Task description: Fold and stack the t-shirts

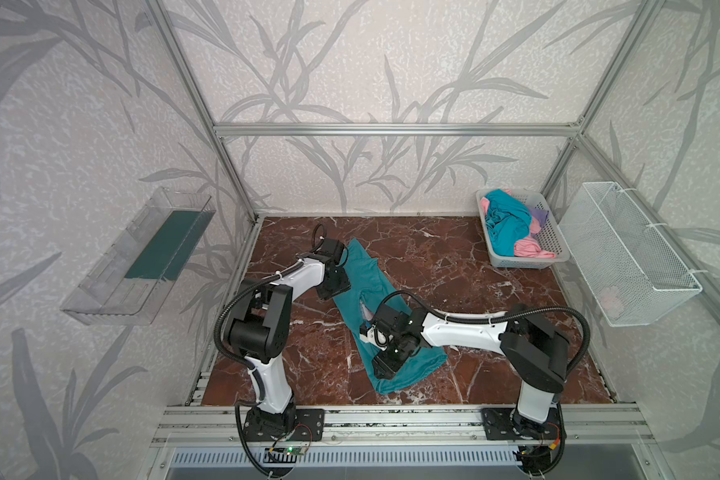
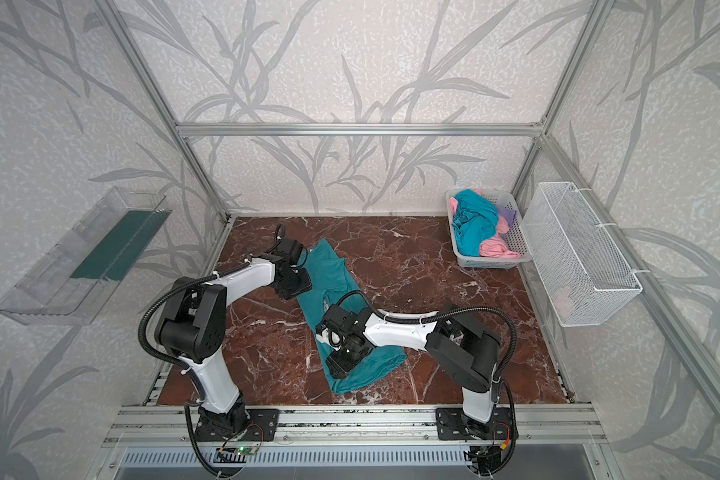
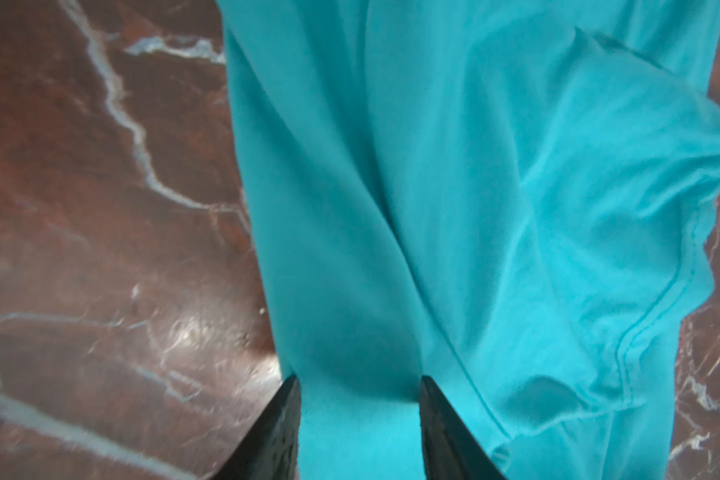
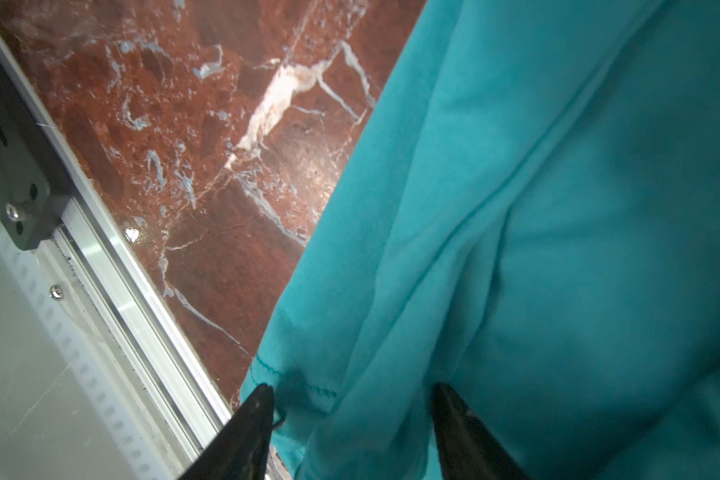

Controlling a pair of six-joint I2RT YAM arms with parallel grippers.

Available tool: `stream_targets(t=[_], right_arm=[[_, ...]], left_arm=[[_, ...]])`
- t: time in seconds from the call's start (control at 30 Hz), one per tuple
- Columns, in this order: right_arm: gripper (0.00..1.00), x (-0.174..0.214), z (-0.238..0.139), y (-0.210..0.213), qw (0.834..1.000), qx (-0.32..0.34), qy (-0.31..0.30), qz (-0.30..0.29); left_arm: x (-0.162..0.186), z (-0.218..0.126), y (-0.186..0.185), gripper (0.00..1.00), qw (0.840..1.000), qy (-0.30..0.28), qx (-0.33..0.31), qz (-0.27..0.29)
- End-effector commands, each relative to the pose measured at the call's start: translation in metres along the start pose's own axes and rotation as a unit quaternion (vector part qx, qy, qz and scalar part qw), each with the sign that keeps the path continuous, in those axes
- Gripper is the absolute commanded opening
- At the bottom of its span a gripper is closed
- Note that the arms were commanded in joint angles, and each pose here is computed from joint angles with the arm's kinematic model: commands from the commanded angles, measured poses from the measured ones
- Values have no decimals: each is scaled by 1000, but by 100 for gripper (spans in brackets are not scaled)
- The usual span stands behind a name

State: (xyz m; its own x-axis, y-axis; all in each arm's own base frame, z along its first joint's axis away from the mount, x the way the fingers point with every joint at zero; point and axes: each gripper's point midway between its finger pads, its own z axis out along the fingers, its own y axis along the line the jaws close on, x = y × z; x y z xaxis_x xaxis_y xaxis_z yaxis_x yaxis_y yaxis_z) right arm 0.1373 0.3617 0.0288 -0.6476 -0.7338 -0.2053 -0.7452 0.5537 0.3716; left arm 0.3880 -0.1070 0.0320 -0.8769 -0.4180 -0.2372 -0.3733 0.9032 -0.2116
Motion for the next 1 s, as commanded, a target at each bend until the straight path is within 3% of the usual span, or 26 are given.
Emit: stream_targets(t=[0.0, 0.03, 0.07, 0.2, 0.37, 0.47, 0.6, 0.73, 0.97], right_arm=[[40, -5, -1, 1, 1000, 5, 3, 6], [21, -7, -1, 4, 1000, -4, 2, 4], [11, -9, -3, 13, 1000, -27, 1, -5], [8, -17, -19, 57, 988, -144, -20, -48], [11, -15, -37, 94, 965, -251, -15, -70], [13, -9, -31, 98, 958, -281, 3, -60], [21, -2, -17, 83, 963, -266, 14, -41], [39, 2, -8, 51, 968, -250, 14, 12], [47, 12, -10, 23, 973, -221, 8, 62]], left_arm=[[-1, 14, -1, 48, 1000, 3, -3, -7], [-1, 17, 0, 48, 1000, 3, -7, -6], [-2, 20, 0, 48, 1000, 4, -8, -5], [-6, 33, 1, 47, 1000, 11, -24, 0], [-9, 47, 3, 46, 999, 20, -41, 2], [-11, 50, 5, 46, 999, 22, -49, 1], [-15, 49, 4, 46, 998, 21, -53, 6], [-21, 45, 2, 46, 998, 17, -59, 13], [-29, 38, -3, 46, 998, 13, -61, 20]])
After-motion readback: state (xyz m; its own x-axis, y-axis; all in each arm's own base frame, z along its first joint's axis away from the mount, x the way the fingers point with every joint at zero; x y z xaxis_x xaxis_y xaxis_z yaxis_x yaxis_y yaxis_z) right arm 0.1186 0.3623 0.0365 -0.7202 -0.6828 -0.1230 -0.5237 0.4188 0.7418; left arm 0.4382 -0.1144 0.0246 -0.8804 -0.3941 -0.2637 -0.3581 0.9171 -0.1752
